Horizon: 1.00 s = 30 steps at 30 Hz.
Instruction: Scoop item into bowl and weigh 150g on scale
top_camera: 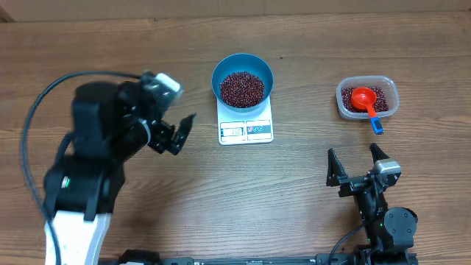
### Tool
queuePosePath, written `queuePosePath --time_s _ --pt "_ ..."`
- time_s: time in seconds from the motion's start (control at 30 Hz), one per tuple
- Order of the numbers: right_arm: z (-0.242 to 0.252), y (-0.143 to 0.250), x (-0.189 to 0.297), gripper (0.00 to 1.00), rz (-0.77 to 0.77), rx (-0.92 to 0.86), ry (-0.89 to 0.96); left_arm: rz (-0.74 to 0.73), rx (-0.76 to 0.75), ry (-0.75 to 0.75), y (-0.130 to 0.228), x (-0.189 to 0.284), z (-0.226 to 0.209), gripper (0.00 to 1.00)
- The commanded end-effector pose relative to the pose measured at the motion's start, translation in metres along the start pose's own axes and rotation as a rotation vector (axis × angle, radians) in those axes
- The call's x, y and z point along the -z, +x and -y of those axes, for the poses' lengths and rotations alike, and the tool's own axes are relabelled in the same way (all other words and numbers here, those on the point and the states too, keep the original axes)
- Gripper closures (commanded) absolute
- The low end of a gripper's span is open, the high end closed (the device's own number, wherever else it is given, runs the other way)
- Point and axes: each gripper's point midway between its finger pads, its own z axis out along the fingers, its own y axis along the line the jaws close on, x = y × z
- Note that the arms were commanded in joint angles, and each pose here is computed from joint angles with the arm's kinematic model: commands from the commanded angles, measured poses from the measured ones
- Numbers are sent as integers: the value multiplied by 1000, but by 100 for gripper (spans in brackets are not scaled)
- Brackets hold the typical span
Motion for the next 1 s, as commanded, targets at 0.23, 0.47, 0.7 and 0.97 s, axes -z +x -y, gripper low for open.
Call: queuePosePath --time_s 0.23,0.47,0.7,0.97 --pt "1 2 0 0 2 -5 5 265 225 -197 27 27 -27 0" --pt "1 2 0 0 2 -5 5 375 239 -250 64 31 -19 1" --pt "1 2 0 0 2 -5 5 447 294 -321 91 36 -19 0" --pt "1 2 0 0 2 -5 5 508 373 -404 123 36 -24 0"
